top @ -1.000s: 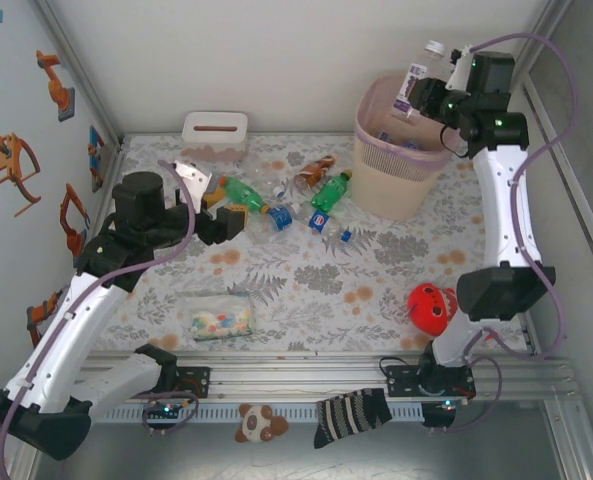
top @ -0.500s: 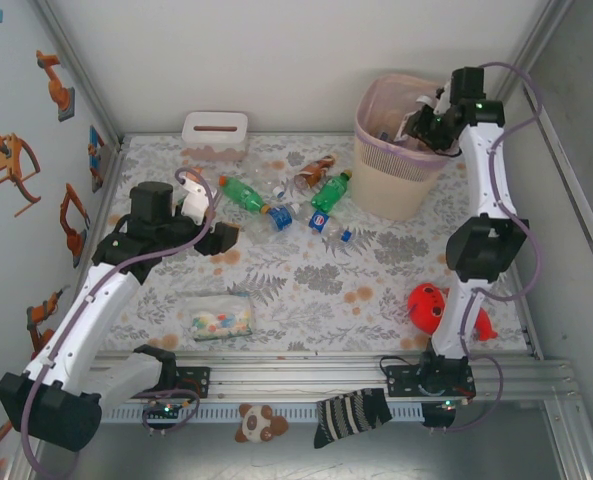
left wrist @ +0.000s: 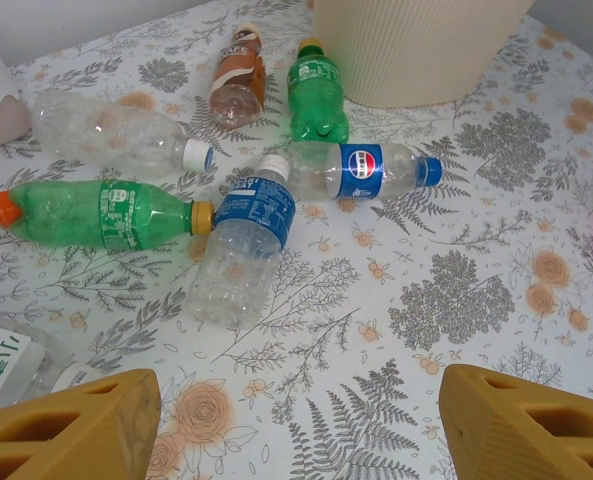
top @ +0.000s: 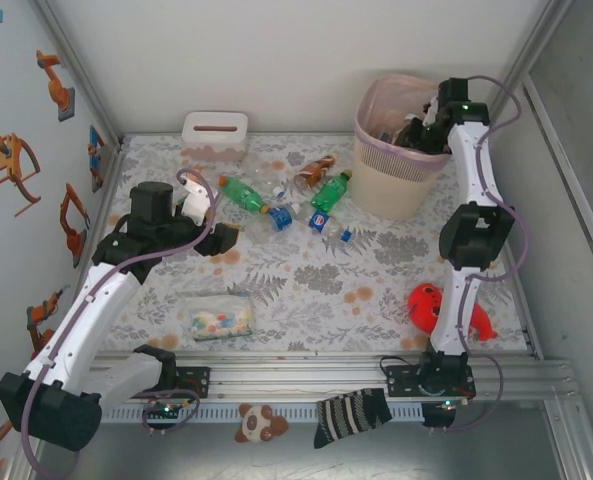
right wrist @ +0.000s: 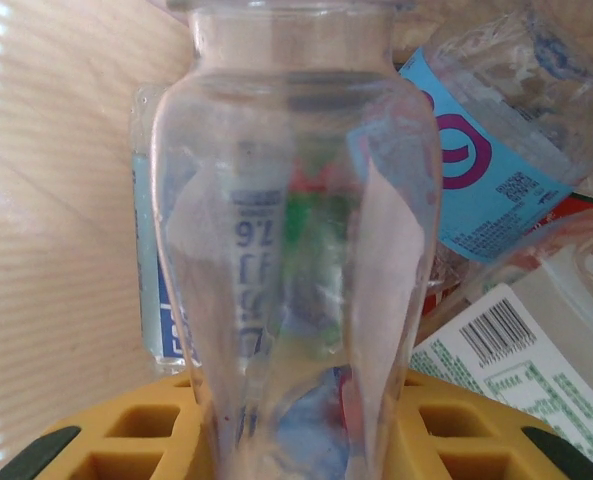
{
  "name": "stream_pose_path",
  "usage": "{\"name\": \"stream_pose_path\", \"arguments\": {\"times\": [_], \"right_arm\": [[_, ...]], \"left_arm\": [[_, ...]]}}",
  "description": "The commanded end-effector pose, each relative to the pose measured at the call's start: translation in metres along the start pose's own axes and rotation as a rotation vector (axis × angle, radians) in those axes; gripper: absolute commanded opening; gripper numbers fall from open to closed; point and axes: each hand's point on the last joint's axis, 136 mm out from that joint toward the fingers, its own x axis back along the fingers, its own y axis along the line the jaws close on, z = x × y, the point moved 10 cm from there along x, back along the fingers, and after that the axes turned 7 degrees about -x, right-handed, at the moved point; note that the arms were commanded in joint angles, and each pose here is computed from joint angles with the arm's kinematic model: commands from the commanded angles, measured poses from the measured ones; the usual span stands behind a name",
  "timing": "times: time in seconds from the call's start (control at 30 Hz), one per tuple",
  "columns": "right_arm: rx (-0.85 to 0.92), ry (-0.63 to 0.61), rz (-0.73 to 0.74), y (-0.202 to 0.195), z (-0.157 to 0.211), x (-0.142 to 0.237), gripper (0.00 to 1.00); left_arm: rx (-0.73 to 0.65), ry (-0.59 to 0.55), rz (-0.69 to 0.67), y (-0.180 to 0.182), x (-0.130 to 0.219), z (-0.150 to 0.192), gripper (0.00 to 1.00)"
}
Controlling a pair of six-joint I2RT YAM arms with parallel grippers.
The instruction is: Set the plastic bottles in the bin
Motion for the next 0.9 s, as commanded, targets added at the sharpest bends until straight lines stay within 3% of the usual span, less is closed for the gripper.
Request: {"name": "stream_pose_path", "arguments": {"times": [0.0,0.23,0.47,0.87], "right_arm": [[0.006,0.081,0.04,-0.006,0.008,-0.018,0.17],[-0.003,0.112,0.066,-0.012,0.01,-0.031,0.39],[0.059,-0.007,0.053,0.012,0.005,0.013,0.62],[0.118,-0.191,0.003,0.042,0.014,0.096,0.64]], "left_arm": [[-0.011,0.019,0.0,0.001,-0.002,0.005,0.73],[-0.015,0.023,-0.002,0.001,-0.002,0.005,0.73],[-0.014,0.025,-0.001,0.002,-0.003,0.005,0.74],[-0.016,0.024,-0.011,0.002,-0.003,0.006,0.74]]}}
